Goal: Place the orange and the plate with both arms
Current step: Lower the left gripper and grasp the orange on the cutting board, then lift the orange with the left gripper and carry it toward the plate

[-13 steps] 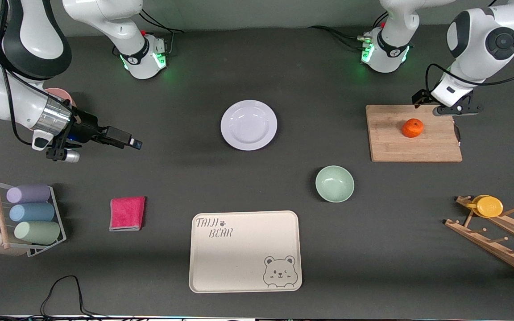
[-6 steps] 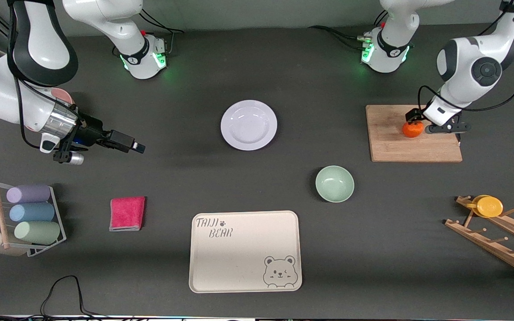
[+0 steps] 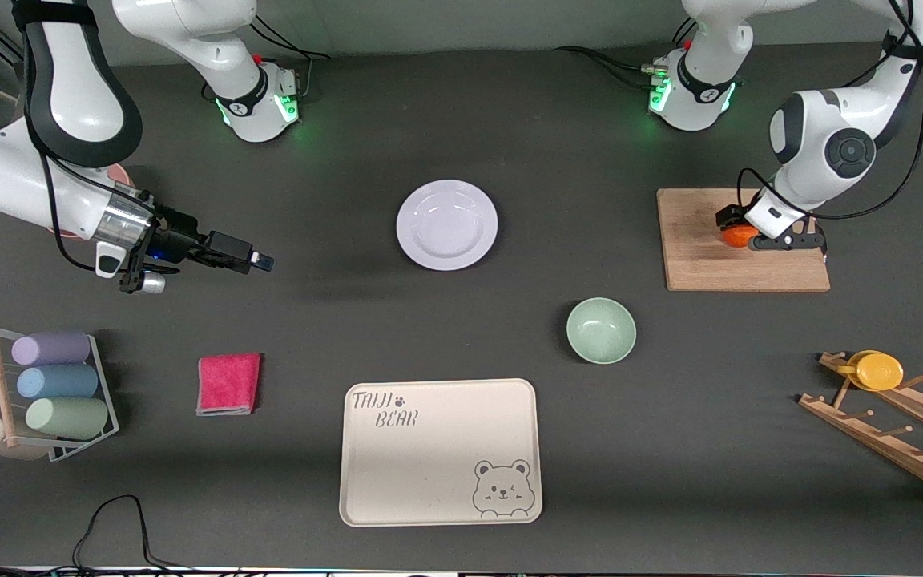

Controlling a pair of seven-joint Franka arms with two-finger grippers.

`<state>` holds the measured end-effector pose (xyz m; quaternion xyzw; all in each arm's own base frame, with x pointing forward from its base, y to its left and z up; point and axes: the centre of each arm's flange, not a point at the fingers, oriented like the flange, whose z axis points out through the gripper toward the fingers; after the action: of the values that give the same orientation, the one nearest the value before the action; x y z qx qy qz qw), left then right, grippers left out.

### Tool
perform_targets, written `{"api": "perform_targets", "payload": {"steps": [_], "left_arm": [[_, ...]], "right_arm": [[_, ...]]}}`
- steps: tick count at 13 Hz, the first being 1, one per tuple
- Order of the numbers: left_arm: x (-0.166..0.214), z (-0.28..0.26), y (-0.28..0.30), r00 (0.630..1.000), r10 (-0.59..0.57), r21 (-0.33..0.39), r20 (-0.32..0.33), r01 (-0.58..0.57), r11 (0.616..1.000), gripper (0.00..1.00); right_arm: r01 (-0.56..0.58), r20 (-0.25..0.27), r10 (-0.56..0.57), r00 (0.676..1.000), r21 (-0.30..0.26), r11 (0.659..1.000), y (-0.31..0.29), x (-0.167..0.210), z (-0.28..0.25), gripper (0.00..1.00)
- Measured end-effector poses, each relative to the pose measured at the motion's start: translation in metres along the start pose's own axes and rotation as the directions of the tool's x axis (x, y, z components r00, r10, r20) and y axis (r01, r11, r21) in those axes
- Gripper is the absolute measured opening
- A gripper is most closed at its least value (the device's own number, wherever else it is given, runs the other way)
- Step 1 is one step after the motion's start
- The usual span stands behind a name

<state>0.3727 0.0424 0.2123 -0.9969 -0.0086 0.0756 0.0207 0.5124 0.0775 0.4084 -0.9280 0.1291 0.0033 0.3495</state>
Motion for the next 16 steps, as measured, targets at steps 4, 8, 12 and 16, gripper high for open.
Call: {"api": "perform_targets", "payload": {"steps": [4, 8, 12, 16], "left_arm": [[-0.002, 0.002, 0.000, 1.000, -0.006, 0.000, 0.005, 0.006, 1.000, 0.97], [-0.002, 0.000, 0.001, 1.000, -0.007, 0.000, 0.001, 0.007, 1.000, 0.70], [-0.002, 0.000, 0.001, 1.000, -0.010, 0.001, 0.004, 0.010, 1.000, 0.70], [0.009, -0.065, -0.005, 0.996, -0.022, 0.021, 0.090, 0.020, 1.000, 0.69]], "right_arm": [[-0.004, 0.003, 0.004, 1.000, 0.039, 0.999, 0.003, -0.002, 0.005, 1.00], [0.002, 0.015, -0.004, 1.000, 0.110, 0.994, 0.020, -0.005, 0.023, 1.00], [0.001, 0.014, -0.003, 1.000, 0.131, 0.991, 0.025, -0.004, 0.028, 1.00], [0.018, 0.019, -0.022, 1.000, 0.168, 0.986, 0.041, -0.010, 0.043, 1.00]]}}
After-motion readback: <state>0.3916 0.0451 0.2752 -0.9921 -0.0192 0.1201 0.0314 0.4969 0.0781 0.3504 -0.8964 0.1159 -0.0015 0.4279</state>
